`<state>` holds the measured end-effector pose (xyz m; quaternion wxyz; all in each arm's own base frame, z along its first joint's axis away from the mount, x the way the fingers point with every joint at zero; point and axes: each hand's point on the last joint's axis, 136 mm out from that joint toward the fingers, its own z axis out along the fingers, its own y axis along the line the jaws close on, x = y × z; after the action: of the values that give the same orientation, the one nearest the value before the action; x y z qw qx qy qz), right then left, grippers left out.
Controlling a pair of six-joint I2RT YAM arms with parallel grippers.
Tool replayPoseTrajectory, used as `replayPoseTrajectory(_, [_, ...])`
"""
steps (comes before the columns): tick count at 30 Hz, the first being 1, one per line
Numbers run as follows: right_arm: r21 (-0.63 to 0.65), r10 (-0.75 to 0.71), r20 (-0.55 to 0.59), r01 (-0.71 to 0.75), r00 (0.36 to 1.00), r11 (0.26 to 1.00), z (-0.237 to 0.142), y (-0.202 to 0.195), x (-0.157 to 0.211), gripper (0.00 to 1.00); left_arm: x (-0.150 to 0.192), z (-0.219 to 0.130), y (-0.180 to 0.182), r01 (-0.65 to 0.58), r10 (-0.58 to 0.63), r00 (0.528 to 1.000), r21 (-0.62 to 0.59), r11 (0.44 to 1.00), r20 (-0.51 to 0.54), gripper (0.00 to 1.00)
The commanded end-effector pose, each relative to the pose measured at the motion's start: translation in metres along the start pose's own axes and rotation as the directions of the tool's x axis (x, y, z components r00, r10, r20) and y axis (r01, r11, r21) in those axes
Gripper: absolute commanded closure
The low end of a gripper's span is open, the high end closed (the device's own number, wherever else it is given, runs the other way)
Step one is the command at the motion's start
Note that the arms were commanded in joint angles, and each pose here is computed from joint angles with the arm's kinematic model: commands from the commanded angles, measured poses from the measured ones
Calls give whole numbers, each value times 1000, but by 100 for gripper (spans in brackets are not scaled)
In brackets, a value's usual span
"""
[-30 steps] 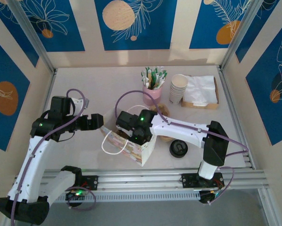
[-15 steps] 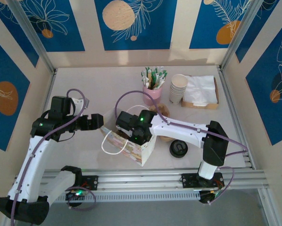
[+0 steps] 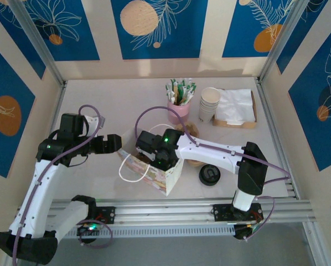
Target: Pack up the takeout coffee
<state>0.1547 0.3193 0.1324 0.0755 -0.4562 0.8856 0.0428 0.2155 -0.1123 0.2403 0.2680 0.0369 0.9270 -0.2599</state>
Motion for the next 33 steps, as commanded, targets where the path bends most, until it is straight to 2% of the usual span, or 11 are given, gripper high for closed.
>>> replayPoseTrajectory(1, [-22,22,-78,-24,997,999,4,5,14,34,9,2,5,14,-15,999,-25,1000,-32,9])
replayPoseTrajectory(33, [-34,34,11,-33,999,999,-34,6,3,23,6,2,6,16,-17,999,-35,999,-28,9])
